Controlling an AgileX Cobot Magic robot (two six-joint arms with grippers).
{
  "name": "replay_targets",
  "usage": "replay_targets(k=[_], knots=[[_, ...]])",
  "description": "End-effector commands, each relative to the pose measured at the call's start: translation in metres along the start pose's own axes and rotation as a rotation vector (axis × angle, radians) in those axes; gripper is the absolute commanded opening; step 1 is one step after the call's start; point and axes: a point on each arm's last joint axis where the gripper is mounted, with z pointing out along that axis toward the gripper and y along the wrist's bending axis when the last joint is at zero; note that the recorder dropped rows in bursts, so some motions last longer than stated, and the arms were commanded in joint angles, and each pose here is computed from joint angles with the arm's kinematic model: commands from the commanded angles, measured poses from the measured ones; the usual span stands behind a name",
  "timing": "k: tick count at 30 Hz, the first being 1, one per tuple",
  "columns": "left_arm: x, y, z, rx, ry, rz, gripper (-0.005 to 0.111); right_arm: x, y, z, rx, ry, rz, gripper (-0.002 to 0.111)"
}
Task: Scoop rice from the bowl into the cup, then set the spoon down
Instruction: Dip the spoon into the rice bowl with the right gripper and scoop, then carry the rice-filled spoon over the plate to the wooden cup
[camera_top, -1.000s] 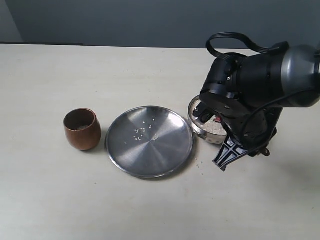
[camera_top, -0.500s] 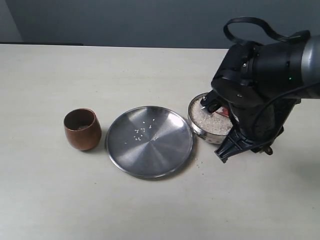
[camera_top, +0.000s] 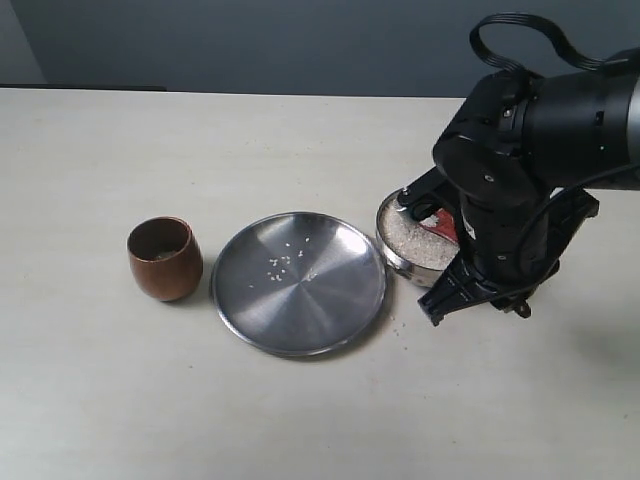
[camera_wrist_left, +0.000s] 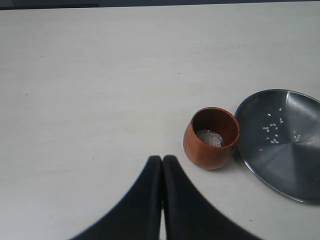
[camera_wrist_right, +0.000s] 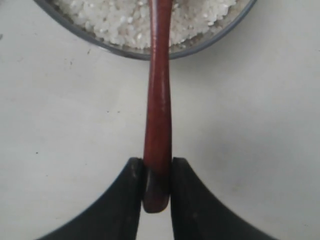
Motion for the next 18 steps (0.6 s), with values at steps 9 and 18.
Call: replay_targets(k=[9,18], knots=[[-0.003,0.0,-0.001,0.001,-0.012,0.007,0.0,0.001,0.003,-0.004,-0.075,-0.005,0.03,-0.001],[-0.003,0.0,-0.001,0.001,-0.012,0.007,0.0,-0.007,-0.001,-0.025,-0.112,-0.086,0.074,-0.001]])
